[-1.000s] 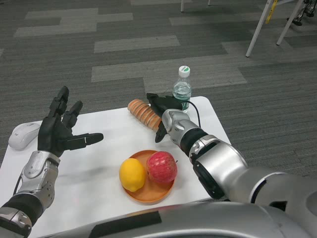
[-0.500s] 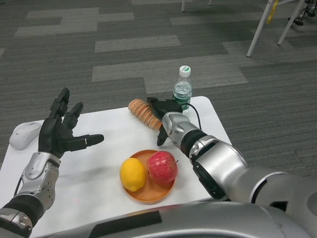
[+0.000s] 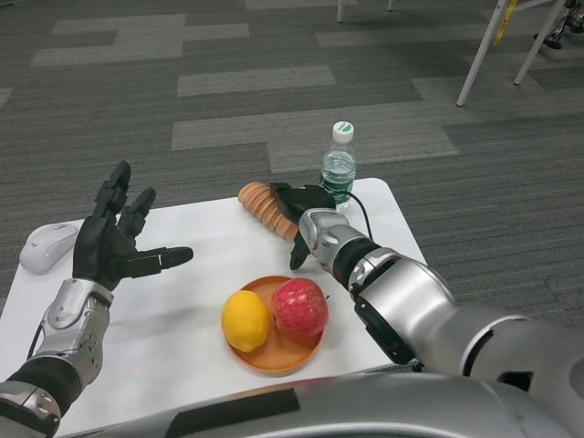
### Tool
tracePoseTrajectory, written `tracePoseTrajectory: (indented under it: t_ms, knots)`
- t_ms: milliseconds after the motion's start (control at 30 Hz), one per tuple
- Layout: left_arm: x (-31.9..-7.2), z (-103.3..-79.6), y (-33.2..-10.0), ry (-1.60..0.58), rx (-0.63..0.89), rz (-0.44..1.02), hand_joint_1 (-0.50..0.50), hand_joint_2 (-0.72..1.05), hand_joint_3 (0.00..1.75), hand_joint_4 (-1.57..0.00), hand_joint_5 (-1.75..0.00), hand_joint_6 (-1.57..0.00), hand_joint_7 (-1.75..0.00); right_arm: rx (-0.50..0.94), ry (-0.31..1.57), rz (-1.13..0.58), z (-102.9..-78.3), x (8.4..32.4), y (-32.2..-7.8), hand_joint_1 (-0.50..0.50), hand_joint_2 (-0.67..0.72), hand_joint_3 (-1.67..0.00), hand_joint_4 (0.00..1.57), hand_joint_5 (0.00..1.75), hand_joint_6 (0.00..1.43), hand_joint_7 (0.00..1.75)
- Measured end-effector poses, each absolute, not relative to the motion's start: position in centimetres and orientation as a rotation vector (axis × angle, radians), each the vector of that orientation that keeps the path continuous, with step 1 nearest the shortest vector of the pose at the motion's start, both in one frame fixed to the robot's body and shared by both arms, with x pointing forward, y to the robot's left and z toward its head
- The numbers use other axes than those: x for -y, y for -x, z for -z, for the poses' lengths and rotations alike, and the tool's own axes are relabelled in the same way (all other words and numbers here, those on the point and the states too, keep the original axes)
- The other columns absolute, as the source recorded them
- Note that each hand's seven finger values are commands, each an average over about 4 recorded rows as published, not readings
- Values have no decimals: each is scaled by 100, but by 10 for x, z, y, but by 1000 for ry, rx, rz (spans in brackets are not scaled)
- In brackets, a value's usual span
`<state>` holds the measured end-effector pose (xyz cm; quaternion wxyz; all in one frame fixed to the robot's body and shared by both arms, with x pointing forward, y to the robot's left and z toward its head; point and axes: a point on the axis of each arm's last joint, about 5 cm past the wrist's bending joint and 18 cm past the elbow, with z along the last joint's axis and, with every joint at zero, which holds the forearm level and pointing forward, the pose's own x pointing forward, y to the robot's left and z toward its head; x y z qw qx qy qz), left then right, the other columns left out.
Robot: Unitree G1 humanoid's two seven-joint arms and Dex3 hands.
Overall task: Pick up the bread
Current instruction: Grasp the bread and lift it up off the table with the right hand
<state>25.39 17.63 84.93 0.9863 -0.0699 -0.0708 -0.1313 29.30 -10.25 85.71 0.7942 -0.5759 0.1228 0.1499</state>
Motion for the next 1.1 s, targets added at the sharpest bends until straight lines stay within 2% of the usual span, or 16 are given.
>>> tracePoseTrajectory:
  t_ms: [133,267,333,467,600,800,967,1100]
  knots:
    - [-177,-848,-253,143,140,262,50,52,9,0,-41,0,0,-257,1242,-333,-857,102,-293,-42,-48,-8,0,29,0,0]
    - [-176,-849,-253,147,144,262,50,52,2,0,-41,0,0,-253,1249,-345,-857,102,-293,-36,-51,-22,0,32,0,5]
    - [-176,-849,-253,149,148,263,50,52,7,0,-41,0,0,-257,1249,-352,-857,103,-293,-34,-54,-30,0,36,0,16]
    - [-176,-849,-253,150,150,264,50,52,4,0,-41,0,0,-270,1246,-370,-857,104,-294,-33,-60,-40,0,46,0,38]
    - [-176,-849,-253,150,150,264,50,52,9,0,-41,0,0,-292,1238,-385,-857,106,-294,-33,-60,-61,0,48,0,63]
    - [-176,-849,-253,151,150,264,50,52,7,0,-41,0,0,-328,1241,-420,-858,112,-295,-33,-60,-83,0,65,0,93]
    - [-176,-849,-253,151,151,264,50,52,2,0,-41,0,0,-333,1252,-449,-859,118,-293,-33,-60,-87,0,85,0,113]
    - [-176,-849,-253,152,152,264,50,52,0,0,-41,0,0,-318,1261,-464,-860,120,-291,-33,-60,-87,0,99,0,140]
